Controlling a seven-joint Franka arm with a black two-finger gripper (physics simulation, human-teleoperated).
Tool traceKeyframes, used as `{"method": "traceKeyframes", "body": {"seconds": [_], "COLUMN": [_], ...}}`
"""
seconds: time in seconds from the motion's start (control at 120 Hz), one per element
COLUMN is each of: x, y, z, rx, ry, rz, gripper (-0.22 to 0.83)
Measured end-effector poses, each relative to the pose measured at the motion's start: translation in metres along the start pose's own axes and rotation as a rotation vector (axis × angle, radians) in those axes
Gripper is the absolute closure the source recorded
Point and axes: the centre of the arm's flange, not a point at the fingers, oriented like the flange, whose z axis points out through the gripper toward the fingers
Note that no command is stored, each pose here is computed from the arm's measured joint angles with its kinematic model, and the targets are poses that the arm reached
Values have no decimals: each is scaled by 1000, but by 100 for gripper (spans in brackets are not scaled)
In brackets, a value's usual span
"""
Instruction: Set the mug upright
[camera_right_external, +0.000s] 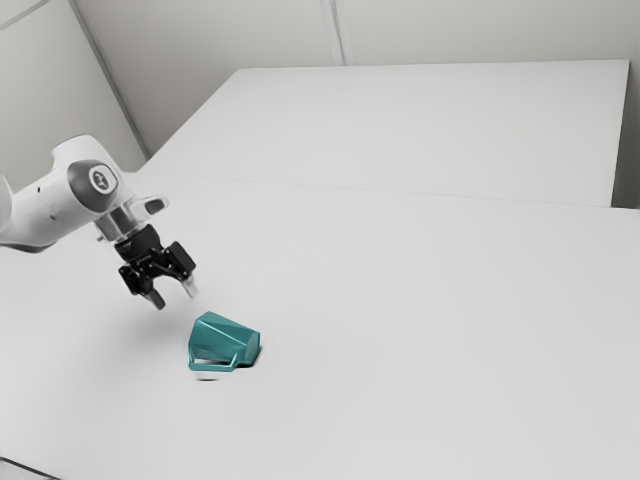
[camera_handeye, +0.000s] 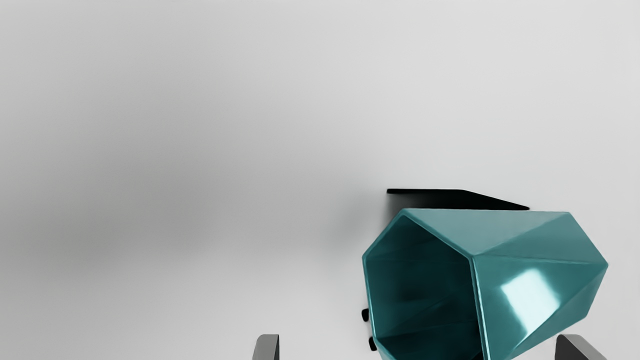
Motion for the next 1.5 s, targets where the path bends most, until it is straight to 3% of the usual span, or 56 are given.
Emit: {"method": "traceKeyframes", "body": {"seconds": [0.55,1.5], "x": [2,-16], "y": [-17,-9], "z": [39,61], "rx": [-225,-408], "ry": [-1,-29], "rz": [95,270], "gripper": [0,0]}}
